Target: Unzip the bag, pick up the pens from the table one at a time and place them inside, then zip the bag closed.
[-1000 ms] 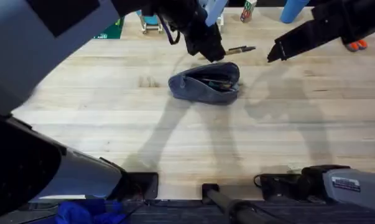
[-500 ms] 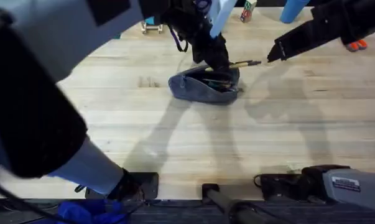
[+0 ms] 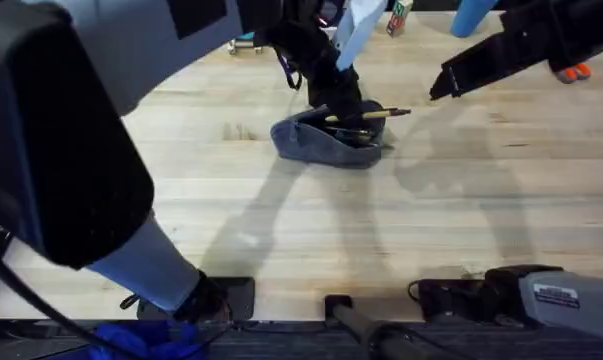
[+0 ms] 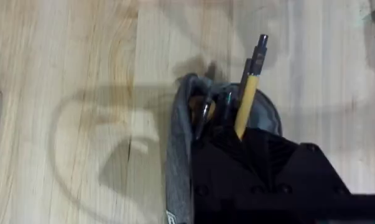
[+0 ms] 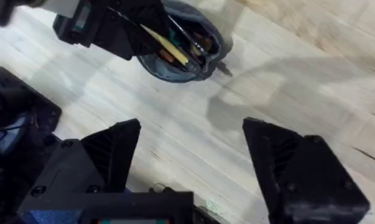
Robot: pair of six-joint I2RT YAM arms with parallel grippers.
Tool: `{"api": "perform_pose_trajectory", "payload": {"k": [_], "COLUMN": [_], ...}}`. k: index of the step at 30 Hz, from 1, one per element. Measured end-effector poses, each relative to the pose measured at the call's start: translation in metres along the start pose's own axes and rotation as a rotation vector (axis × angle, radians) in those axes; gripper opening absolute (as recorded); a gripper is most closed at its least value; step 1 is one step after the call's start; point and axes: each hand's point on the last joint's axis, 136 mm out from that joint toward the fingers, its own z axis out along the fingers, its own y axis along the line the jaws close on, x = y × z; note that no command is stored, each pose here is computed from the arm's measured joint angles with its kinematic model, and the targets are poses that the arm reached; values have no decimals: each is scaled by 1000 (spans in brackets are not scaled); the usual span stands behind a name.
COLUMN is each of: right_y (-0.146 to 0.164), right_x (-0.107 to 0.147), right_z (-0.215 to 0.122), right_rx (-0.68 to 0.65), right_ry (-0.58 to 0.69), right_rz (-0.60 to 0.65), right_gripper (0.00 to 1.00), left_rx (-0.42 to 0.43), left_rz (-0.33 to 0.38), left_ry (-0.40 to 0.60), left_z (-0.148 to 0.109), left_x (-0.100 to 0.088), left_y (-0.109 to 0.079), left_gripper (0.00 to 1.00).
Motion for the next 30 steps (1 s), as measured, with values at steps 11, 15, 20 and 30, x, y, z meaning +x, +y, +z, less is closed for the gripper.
{"api": "perform_pose_trajectory", "payload": {"k": [11,15,20,30], "right_y": [0,0,0,0], "right_x": [0,0,0,0], "right_z": [0,0,0,0], "right_rx": [0,0,0,0], "right_ry": [0,0,0,0], "right_rz": [5,8,8,11], "right_gripper": [997,997,997,998], "left_rx": [-43,-63,-89,-116], "left_rz": [-29,-26,-19,-6], "left_ry": [130,159,201,224], "left_z": [21,24,30,32], "left_x": [41,49,61,66], "left_y": [12,14,17,21], "left_gripper": [41,41,41,113]}}
